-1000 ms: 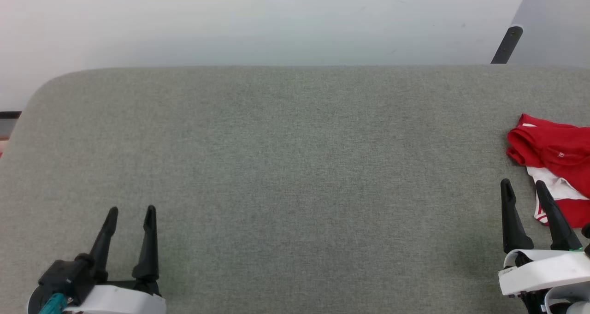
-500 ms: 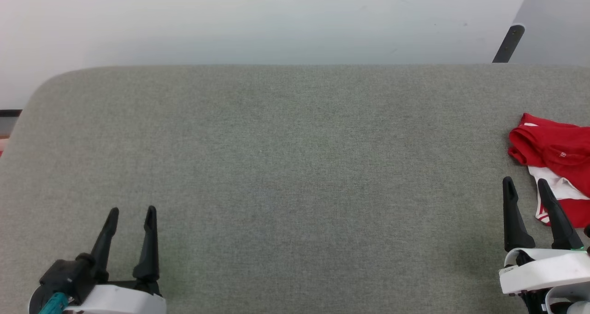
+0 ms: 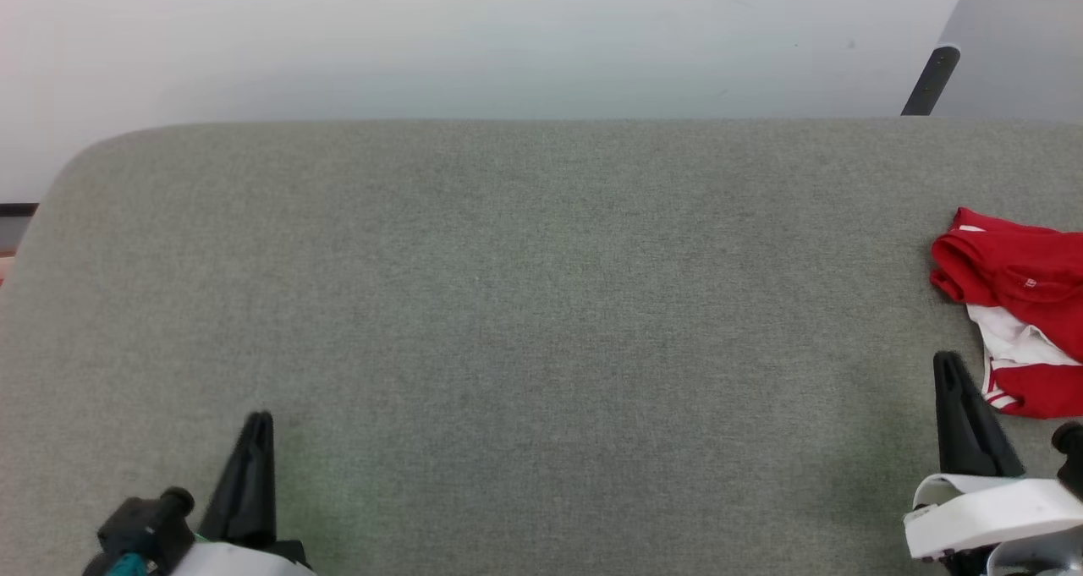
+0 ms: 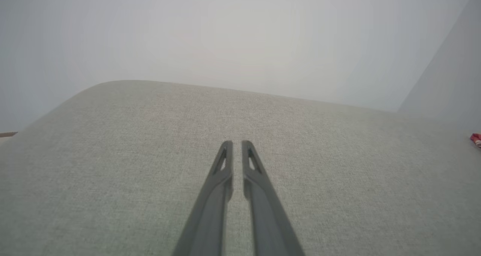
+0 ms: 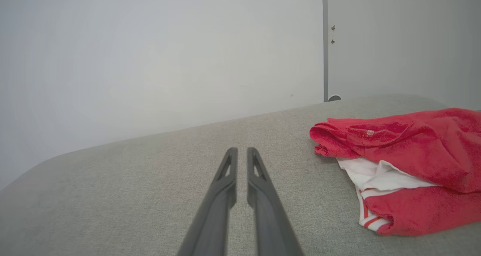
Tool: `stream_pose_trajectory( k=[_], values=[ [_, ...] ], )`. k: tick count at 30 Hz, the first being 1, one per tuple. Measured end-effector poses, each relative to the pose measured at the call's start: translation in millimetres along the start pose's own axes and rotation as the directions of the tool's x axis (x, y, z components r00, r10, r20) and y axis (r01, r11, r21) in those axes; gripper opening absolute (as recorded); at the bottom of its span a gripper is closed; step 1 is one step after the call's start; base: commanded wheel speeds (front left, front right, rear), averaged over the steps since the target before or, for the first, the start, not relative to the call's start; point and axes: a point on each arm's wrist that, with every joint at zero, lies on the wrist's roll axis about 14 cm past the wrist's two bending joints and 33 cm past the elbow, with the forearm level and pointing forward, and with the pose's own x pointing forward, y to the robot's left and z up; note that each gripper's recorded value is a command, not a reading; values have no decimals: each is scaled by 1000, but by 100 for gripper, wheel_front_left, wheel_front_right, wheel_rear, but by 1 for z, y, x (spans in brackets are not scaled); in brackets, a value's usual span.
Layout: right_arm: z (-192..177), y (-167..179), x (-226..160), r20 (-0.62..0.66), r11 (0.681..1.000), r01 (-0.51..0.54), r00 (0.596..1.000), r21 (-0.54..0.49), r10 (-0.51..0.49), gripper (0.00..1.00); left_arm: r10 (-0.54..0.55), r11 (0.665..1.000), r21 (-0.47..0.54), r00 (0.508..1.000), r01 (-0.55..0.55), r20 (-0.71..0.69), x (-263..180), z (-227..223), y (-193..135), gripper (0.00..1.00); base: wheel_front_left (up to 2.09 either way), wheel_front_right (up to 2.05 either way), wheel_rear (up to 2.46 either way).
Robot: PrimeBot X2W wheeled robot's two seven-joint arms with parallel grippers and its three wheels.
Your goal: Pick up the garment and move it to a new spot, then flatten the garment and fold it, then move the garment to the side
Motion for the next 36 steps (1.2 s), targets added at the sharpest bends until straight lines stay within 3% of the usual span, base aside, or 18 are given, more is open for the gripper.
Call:
stream_pose_trajectory(
  k=[8,17,36],
  values=[
    [-13,-5,-6,-45,993,36,999,110,-31,0,32,991,-126,998,-38,-46,-4,-12,0,0,0,0,0],
    [-16,-8,-8,-64,965,70,996,253,-56,0,61,958,-275,996,-77,-66,-4,-15,2,0,0,0,0],
    [-18,-12,-9,-84,861,113,993,496,-82,0,81,837,-534,992,-119,-93,1,-16,-1,0,0,0,0]
  ],
)
